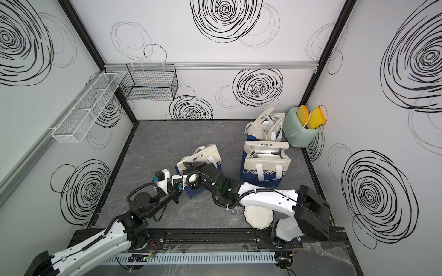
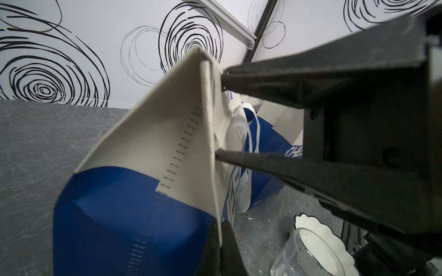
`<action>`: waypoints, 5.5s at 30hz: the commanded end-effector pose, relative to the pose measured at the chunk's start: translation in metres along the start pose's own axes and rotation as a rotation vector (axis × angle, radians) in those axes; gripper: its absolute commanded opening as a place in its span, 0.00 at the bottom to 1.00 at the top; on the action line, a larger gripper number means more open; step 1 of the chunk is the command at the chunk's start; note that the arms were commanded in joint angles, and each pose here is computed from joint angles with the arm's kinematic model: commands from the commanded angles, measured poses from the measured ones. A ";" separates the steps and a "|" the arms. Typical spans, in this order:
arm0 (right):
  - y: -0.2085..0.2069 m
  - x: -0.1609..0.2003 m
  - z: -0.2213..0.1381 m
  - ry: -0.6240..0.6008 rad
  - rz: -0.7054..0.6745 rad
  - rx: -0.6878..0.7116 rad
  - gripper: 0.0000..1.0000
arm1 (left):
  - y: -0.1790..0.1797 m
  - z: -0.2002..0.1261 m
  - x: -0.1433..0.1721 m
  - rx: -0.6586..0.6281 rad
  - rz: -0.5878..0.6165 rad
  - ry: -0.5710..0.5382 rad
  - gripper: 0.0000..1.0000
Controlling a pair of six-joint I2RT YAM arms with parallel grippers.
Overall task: Open the takeout bag
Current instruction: Open the takeout bag at the center of the board.
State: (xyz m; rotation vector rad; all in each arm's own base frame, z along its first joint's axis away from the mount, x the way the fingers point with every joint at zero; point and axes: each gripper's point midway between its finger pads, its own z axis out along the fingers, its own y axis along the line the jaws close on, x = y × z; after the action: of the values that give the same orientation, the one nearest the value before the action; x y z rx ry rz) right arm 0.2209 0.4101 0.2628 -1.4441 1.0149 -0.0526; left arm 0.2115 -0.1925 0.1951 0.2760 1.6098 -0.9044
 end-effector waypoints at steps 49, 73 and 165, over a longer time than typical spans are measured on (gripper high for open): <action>-0.064 -0.017 -0.010 -0.087 0.283 -0.035 0.00 | -0.013 0.000 -0.025 0.032 -0.005 -0.069 0.00; -0.094 -0.003 -0.013 -0.119 0.487 -0.112 0.00 | -0.007 -0.001 -0.018 -0.002 -0.012 -0.041 0.00; -0.042 0.035 -0.036 0.052 0.018 -0.137 0.37 | 0.001 0.000 -0.012 -0.042 -0.010 -0.019 0.00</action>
State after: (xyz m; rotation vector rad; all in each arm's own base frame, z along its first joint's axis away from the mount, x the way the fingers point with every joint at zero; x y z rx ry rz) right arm 0.2414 0.3513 0.2848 -1.5488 1.1271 0.0299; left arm 0.2146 -0.1866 0.1929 0.2366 1.6439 -0.8607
